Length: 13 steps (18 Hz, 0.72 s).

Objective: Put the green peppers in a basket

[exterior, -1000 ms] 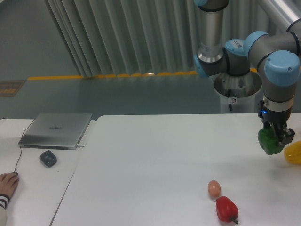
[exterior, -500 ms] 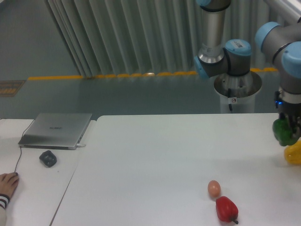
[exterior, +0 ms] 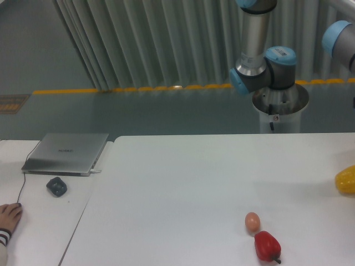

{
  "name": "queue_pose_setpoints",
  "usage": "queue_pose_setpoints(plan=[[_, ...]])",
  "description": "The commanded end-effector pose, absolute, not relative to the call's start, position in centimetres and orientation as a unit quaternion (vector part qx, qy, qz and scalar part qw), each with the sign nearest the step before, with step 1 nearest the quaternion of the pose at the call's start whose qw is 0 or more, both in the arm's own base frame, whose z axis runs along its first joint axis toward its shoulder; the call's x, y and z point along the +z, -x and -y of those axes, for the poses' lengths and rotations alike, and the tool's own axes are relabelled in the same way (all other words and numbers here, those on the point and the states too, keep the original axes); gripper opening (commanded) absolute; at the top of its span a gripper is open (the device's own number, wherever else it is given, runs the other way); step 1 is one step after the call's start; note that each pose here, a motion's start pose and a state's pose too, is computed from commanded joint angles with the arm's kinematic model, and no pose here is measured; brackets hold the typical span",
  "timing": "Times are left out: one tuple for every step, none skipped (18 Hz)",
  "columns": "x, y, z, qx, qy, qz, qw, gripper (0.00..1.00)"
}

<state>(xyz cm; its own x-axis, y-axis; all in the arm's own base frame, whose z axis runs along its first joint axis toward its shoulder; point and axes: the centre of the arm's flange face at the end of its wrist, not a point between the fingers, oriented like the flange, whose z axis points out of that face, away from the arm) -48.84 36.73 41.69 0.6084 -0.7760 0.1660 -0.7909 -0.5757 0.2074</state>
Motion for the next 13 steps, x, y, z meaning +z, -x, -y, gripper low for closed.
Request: queue_pose_setpoints(plan=[[41.7,49.7,-35.7,0.029,-0.885,0.446,0.130,0.43],[41.6,50.7,-34.7,0.027,-0.882,0.453,0.129,0.43],[41.2,51.5,-34.1,0.027,-0.878,0.460,0.128,0.43],[40.6,52.2,-33.5,0.027,-0.877,0.463,0.127,0.44],[40.1,52.9,-33.0,0.025,-0.878,0.460,0.127,0.44],[39.6,53.5,-32.8,0.023,-0.879,0.459,0.127,0.44],[39.1,53.9,-32.8,0.020,-0.878,0.461,0.129,0.44],[38.8,54.6,-32.2,0.018,-0.878,0.460,0.129,0.44],[38.4,55.1,-31.6,0.022,-0.881,0.456,0.124,0.47],[38.0,55.3,-31.0,0.024,-0.883,0.452,0.124,0.59],[37.8,55.5,-30.7,0.026,-0.885,0.448,0.123,0.65],[37.7,55.5,-30.6,0.026,-0.887,0.444,0.123,0.73],[37.5,55.4,-30.5,0.027,-0.888,0.443,0.123,0.86]])
